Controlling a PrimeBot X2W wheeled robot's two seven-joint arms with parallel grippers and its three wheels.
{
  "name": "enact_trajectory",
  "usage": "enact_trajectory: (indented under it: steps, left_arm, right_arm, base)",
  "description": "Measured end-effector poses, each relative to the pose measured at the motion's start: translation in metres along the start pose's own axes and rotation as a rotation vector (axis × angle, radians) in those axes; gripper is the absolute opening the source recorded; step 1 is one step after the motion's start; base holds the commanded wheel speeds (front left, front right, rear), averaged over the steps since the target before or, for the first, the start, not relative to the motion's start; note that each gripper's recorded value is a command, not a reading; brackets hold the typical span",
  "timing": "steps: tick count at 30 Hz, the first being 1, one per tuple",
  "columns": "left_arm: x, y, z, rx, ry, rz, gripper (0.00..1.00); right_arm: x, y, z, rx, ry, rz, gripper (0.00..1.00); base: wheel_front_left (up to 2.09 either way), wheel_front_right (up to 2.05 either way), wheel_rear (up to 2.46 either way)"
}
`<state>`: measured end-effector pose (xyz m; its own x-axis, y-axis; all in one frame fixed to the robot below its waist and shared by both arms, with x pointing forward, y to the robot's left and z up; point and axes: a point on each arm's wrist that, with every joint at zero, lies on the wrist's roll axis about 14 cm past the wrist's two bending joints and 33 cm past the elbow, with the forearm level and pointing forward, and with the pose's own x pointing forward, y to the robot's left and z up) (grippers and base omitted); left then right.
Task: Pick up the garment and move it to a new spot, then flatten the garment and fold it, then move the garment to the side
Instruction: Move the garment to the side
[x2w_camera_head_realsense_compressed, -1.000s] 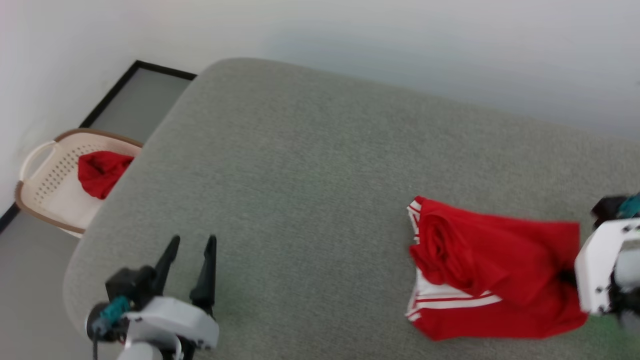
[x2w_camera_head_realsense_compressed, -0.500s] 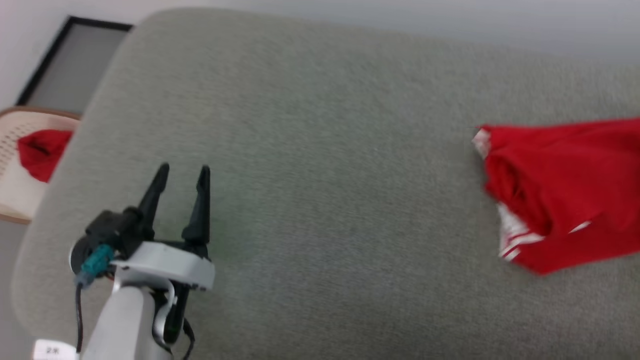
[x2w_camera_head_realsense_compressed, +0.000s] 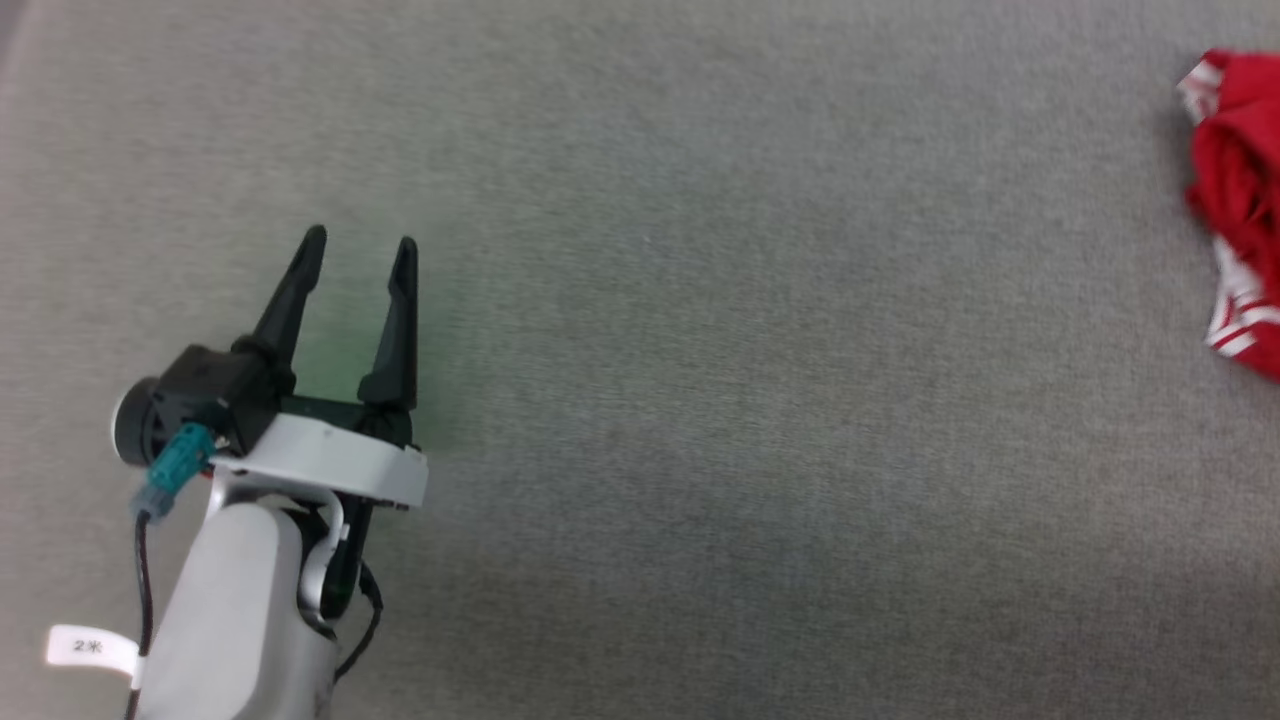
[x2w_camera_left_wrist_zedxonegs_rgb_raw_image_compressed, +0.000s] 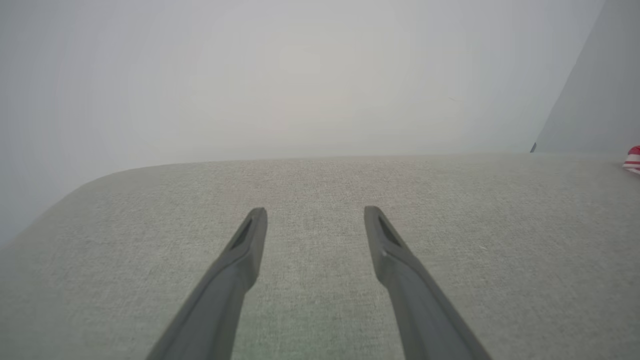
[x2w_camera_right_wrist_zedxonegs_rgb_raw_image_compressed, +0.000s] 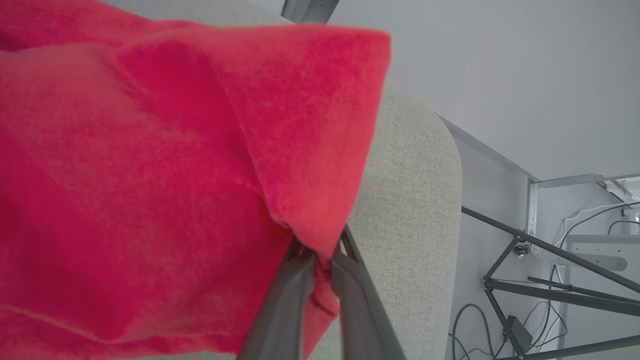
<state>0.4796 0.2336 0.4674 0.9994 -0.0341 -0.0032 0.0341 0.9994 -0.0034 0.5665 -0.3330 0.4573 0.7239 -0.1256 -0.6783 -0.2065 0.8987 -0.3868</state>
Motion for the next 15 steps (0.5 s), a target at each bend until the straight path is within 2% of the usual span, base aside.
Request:
enact_trajectory:
  steps: [15]
  left_arm:
    - [0.034, -0.028, -0.043, -0.009, 0.064, -0.088, 1.0]
  right_arm:
    - [0.016, -0.087, -0.044, -0.097, 0.062, -0.265, 0.0]
  base:
    - [0.0, 0.0, 0.0]
